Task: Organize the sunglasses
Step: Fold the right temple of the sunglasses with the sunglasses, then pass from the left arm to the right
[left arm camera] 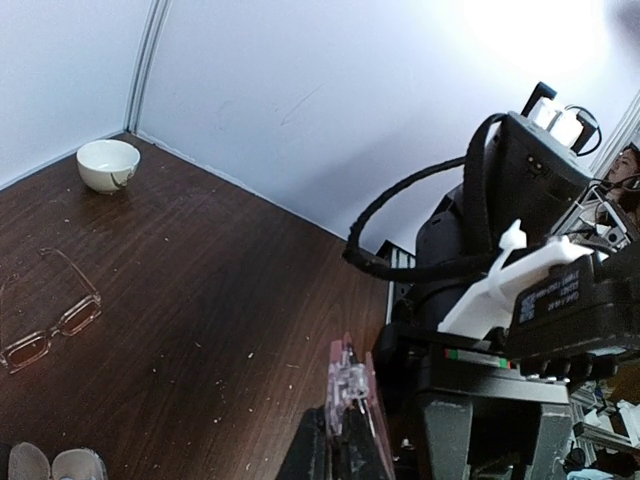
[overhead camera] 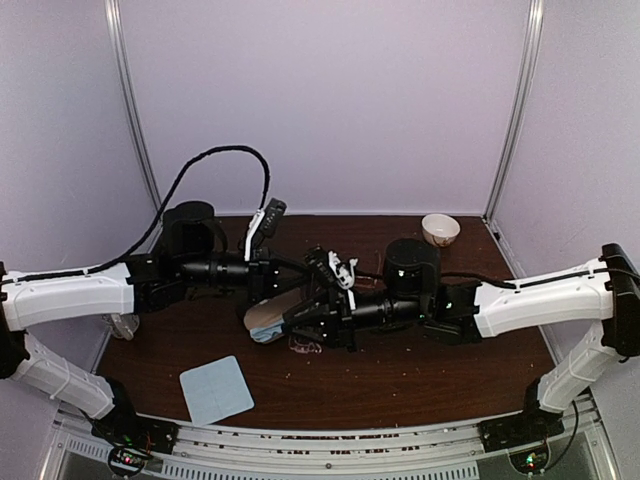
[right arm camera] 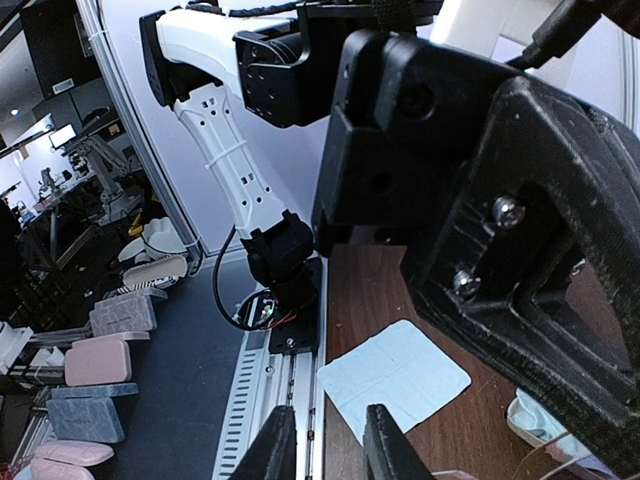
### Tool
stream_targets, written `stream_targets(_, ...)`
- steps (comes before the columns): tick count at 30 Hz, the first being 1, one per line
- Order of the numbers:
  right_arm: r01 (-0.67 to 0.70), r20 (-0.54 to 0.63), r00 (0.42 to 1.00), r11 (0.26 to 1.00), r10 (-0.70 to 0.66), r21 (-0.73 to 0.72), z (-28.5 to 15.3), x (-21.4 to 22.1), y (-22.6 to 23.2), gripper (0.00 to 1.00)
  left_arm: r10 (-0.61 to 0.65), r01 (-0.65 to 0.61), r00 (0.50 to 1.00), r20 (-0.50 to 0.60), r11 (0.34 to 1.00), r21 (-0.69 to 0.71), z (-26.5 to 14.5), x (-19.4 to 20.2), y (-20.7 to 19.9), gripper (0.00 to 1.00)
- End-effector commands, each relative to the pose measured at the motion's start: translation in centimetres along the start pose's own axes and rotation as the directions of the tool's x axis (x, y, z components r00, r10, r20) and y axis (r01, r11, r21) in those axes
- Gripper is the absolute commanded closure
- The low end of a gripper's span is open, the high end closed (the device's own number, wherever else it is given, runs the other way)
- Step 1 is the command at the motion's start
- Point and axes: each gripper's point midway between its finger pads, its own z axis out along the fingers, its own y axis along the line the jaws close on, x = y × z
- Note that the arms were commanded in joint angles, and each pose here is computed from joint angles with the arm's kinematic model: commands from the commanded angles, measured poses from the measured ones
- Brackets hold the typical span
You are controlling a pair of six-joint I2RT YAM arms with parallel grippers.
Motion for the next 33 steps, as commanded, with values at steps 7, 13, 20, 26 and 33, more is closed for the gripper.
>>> stream_targets(7, 0.087, -0.001, 0.996, 0.996, -0.087, -0.007, -1.8, -2.1, 0.6, 0.74, 0.04, -0.042, 0.998, 0.054, 0.999, 0.035, -1.5, -1.3, -2.0, 1.0)
stream_targets(13, 0.073, -0.053, 0.996, 0.992, -0.067, 0.1, -4.8, -0.5, 0.1, 0.72, 0.05, -0.05, 0.999, -0.012, 0.998, -0.026, -1.8, 1.2, -0.6, 1.0)
stream_targets(20, -0.024, -0.062, 0.997, 0.947, 0.047, 0.319, -9.1, 1.1, -3.7, 0.76, 0.107, -0.114, 0.989, -0.099, 0.991, -0.066, -2.4, 3.8, 0.4, 1.0)
stream_targets(26, -0.089, -0.033, 0.993, 0.921, 0.11, 0.38, -10.4, 2.6, -4.9, 0.73, 0.175, -0.181, 0.975, -0.139, 0.983, -0.028, -2.5, 4.6, -0.1, 1.0)
stream_targets(33, -0.136, -0.058, 0.985, 0.935, 0.163, 0.328, -8.4, 3.4, -5.1, 0.7, 0.219, -0.213, 0.966, -0.137, 0.975, 0.062, -2.4, 4.4, -1.6, 1.0)
